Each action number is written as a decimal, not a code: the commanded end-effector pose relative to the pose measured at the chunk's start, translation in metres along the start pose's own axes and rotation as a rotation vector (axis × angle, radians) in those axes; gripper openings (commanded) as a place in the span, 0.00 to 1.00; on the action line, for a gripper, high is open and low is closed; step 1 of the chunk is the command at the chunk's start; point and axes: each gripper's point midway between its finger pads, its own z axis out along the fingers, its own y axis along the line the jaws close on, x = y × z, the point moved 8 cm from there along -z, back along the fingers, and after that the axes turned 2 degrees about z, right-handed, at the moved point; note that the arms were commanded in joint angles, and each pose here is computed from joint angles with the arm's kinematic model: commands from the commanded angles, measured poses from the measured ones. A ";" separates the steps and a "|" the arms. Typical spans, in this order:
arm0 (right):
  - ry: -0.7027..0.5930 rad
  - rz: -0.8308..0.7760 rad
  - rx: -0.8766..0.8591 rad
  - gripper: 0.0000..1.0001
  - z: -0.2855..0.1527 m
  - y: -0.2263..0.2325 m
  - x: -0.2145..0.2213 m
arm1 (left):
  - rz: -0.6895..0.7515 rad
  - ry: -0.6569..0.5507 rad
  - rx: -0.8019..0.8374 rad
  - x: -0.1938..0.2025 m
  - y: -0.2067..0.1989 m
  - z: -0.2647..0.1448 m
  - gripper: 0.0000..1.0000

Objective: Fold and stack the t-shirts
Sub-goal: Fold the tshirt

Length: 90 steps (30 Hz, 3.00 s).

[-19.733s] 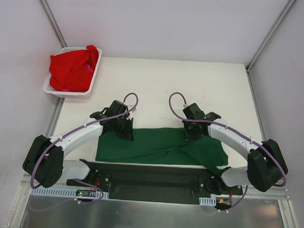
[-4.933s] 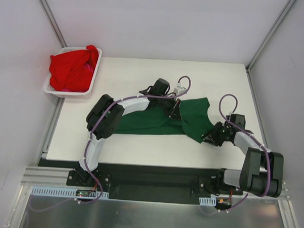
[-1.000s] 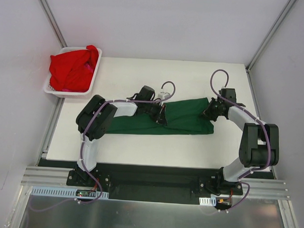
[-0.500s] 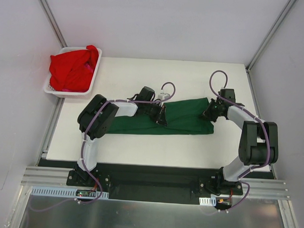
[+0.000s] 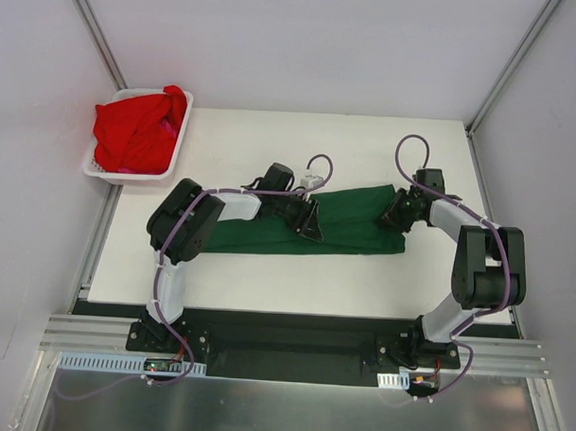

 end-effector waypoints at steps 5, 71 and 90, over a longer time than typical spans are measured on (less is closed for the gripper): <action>-0.089 -0.052 -0.014 0.45 -0.021 0.016 -0.015 | 0.035 -0.021 -0.022 -0.001 -0.006 -0.012 0.55; 0.431 -0.253 -0.598 0.01 0.068 0.110 0.106 | -0.031 -0.397 -0.440 0.025 -0.041 -0.179 0.00; 0.452 -0.273 -0.581 0.01 0.073 0.115 0.104 | -0.190 -0.322 -0.554 0.041 -0.006 -0.163 0.00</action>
